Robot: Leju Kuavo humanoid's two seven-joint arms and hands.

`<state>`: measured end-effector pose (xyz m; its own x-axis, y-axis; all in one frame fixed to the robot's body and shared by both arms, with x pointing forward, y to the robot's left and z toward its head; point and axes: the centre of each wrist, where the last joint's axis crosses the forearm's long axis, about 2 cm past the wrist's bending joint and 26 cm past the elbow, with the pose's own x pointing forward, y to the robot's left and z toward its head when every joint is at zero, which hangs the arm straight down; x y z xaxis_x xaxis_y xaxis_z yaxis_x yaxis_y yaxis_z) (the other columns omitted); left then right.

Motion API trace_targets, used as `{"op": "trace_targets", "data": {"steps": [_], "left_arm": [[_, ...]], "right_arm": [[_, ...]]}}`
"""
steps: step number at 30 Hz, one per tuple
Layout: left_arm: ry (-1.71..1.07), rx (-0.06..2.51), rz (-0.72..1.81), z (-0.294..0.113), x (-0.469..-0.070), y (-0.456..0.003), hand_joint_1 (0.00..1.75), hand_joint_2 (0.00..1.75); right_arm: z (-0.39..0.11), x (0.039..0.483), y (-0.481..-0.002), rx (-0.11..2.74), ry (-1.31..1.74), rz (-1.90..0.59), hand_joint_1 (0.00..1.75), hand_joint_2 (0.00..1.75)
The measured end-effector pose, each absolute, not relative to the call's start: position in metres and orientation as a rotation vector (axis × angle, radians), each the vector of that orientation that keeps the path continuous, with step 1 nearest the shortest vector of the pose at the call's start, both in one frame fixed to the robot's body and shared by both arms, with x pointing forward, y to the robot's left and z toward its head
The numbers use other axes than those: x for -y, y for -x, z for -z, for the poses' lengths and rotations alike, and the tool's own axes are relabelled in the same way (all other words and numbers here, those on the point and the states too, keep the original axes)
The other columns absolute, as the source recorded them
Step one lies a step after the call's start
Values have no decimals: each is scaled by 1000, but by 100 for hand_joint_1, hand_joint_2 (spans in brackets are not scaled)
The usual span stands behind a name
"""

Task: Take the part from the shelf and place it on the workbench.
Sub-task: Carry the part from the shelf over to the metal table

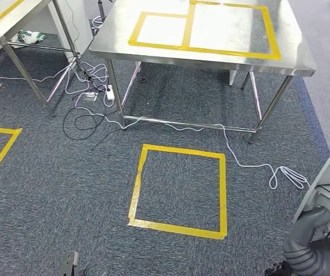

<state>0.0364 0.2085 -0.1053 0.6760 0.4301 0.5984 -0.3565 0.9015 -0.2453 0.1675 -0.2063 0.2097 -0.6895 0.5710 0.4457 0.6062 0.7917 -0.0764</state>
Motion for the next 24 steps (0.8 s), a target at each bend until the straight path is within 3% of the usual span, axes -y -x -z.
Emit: {"op": "trace_targets", "data": {"steps": [8, 24], "left_arm": [[195, 833, -394, 105, -205, -35, 0, 175], [327, 743, -401, 107, -215, -23, 0, 175]], "right_arm": [[-206, 204, -168, 2514, 839, 126, 175, 175], [-200, 198, -169, 2514, 802, 87, 175, 175]]}}
